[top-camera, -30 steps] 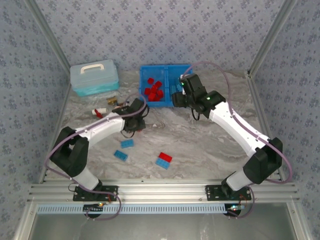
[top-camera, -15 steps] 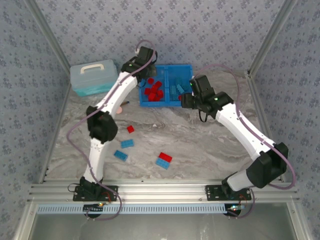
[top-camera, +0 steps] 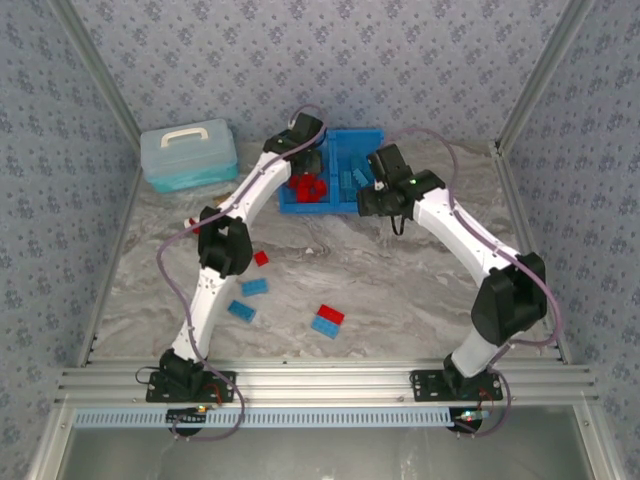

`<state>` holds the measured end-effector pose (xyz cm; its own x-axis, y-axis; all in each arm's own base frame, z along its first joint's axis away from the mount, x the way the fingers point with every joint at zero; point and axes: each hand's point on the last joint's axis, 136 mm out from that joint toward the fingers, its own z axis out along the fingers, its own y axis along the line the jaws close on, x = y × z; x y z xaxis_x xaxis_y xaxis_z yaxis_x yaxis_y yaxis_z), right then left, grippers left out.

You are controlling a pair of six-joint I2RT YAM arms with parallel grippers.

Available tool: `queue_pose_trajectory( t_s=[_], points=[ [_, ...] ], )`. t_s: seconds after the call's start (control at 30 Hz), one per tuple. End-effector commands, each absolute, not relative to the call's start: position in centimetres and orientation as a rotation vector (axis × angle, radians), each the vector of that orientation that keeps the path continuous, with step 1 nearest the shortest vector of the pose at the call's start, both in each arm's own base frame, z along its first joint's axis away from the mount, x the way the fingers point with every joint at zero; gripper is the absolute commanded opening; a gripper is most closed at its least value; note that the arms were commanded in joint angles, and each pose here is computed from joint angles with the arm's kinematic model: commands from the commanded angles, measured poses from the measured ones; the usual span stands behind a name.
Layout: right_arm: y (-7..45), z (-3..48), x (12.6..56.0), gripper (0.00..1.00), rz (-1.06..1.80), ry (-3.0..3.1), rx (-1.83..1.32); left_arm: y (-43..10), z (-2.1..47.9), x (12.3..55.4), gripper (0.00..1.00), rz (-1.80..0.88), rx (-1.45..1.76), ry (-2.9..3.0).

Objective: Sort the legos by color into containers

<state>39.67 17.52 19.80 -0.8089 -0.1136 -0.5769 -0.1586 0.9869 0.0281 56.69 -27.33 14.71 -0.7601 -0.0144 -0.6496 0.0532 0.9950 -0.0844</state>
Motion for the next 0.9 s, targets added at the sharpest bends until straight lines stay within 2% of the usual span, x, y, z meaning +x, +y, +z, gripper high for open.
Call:
queue_pose_trajectory(
  t_s=[0.0, 0.13, 0.27, 0.5, 0.67, 0.87],
  points=[
    [17.4, 20.3, 41.7, 0.65, 0.052, 2.518, -0.228, -27.0, 25.4, 54.9, 0.59, -0.201, 0.07, 2.278],
    [19.0, 19.5, 44.3, 0.64, 0.12, 2.531, -0.157, -24.9, 30.0, 51.8, 0.62, -0.189, 0.097, 2.226],
    [19.7, 17.3, 47.6, 0.59, 0.079, 2.562, -0.042, -21.9, 32.3, 47.4, 0.68, -0.177, 0.094, 2.176],
    [20.2, 12.8, 50.1, 0.62, 0.062, 2.635, 0.374, -17.1, 32.6, 40.7, 0.76, -0.175, 0.037, 2.131],
    [18.5, 11.8, 50.7, 0.63, -0.075, 2.55, 0.658, -16.5, 31.5, 38.4, 0.77, -0.222, 0.027, 2.155],
    [17.2, 10.2, 50.8, 0.68, -0.176, 2.504, 0.816, -15.6, 31.0, 37.0, 0.78, -0.21, 0.047, 2.159]
  ],
)
